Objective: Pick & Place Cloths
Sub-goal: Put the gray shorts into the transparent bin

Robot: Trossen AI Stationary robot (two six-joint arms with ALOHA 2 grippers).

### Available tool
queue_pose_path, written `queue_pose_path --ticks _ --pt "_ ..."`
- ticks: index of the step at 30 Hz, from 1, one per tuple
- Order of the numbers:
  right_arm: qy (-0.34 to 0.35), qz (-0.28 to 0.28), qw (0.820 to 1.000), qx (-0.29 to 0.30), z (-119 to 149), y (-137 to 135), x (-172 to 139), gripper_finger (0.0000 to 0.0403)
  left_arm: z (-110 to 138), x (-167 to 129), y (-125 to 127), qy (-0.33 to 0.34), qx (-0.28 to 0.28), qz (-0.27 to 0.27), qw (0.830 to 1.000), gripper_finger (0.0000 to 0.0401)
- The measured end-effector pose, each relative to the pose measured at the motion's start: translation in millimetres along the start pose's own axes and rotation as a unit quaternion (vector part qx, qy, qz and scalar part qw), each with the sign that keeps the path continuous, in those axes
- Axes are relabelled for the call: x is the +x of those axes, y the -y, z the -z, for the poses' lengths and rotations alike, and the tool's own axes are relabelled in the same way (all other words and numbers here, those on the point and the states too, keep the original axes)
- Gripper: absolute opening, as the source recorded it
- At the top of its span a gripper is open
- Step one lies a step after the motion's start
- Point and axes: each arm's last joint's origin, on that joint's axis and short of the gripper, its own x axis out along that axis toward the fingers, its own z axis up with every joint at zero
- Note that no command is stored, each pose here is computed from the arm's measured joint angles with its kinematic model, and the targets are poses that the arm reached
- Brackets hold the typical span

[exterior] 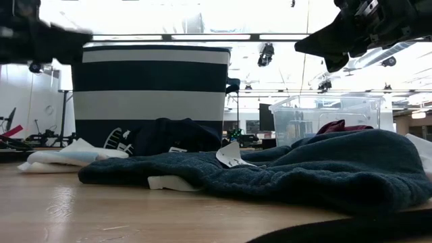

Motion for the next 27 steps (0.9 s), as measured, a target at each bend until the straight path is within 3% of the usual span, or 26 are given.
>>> queue_pose_path --ticks 7,27 --pt "-0.003 -0.001 1.000 0.014 0.5 -0.1 0.0 0.0008 -6.1 -0.5 -2.1 0.011 -0.049 -0.002 0.999 0.0030" --pt "-0.002 0.001 1.000 0.010 0.1 0.0 0.1 0.0008 -4.4 -0.4 -1.4 0.003 -0.053 0.002 0.999 0.0030"
